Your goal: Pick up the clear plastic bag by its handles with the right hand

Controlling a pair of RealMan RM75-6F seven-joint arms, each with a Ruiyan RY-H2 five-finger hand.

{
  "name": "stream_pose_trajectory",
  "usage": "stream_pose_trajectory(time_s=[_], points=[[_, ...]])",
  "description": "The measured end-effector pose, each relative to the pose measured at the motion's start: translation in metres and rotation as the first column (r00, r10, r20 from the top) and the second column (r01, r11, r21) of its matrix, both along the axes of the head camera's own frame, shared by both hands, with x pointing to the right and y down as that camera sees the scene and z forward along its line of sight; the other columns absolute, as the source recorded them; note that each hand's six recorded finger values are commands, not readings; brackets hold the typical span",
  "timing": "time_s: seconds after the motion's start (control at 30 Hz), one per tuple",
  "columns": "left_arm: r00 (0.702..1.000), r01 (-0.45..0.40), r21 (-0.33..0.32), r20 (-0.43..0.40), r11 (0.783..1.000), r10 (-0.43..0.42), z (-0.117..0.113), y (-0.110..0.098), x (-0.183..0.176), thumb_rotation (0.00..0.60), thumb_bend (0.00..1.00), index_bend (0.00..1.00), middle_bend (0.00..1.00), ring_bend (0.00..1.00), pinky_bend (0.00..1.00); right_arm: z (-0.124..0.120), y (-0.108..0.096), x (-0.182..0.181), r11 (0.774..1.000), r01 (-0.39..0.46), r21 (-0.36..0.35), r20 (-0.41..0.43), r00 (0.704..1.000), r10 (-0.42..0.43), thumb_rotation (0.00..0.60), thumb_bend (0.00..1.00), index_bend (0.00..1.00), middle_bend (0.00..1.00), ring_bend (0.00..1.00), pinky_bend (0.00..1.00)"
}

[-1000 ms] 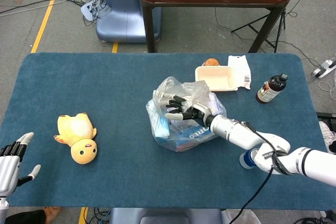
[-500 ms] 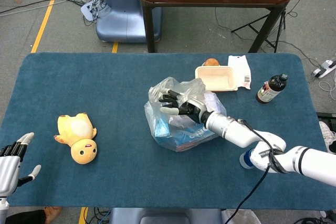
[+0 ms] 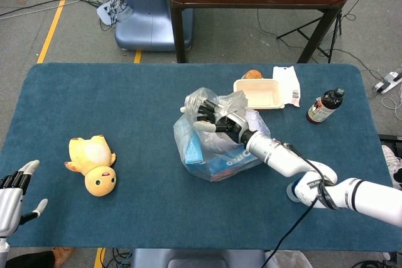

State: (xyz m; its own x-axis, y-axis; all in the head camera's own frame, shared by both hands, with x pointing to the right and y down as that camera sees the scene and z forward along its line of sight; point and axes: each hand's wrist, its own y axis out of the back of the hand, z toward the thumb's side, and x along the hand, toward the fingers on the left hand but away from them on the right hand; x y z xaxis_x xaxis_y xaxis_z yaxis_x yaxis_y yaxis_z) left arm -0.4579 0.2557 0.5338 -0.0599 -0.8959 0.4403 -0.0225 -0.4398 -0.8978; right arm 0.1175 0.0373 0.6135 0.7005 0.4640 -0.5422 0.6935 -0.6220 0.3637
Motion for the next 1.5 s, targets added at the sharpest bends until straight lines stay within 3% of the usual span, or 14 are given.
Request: stream_pose_trajectory(time_s=[0.2, 0.63, 0.97, 1.33, 1.5], points=[[1.000, -0.017, -0.002, -0.007, 1.000, 0.017, 0.003, -0.003, 0.005, 0.600, 0.21, 0.11, 0.16, 0.21, 0.22, 0.001, -0.005, 0.008, 0.999, -0.030, 0.038, -0.041, 0.999, 0.032, 0.426, 0.00, 0.09, 0.18, 0.05, 0.12], [1.000, -0.005, -0.001, -0.003, 1.000, 0.005, 0.000, 0.000, 0.001, 0.600, 0.21, 0.11, 0.16, 0.21, 0.22, -0.003, 0.004, -0.014, 0.997, -0.077, -0.027, 0.080, 0.994, 0.079, 0.461, 0.00, 0.09, 0.20, 0.05, 0.12], [1.000, -0.015, 0.003, -0.010, 1.000, 0.015, 0.000, -0.001, 0.004, 0.600, 0.21, 0.11, 0.16, 0.21, 0.22, 0.004, 0.008, -0.022, 0.993, -0.117, -0.024, 0.118, 0.986, 0.119, 0.484, 0.00, 0.17, 0.28, 0.11, 0.12], [1.000, -0.006, 0.007, -0.011, 1.000, 0.006, -0.003, 0.002, 0.001, 0.600, 0.21, 0.11, 0.16, 0.21, 0.22, 0.003, 0.013, -0.037, 0.984, -0.167, -0.054, 0.230, 0.957, 0.175, 0.485, 0.01, 0.20, 0.30, 0.14, 0.12], [1.000, -0.014, 0.005, -0.014, 1.000, 0.014, -0.002, 0.002, 0.003, 0.600, 0.21, 0.12, 0.16, 0.21, 0.22, 0.008, 0.014, -0.040, 0.986, -0.158, -0.053, 0.228, 0.959, 0.166, 0.485, 0.01, 0.21, 0.31, 0.14, 0.12]])
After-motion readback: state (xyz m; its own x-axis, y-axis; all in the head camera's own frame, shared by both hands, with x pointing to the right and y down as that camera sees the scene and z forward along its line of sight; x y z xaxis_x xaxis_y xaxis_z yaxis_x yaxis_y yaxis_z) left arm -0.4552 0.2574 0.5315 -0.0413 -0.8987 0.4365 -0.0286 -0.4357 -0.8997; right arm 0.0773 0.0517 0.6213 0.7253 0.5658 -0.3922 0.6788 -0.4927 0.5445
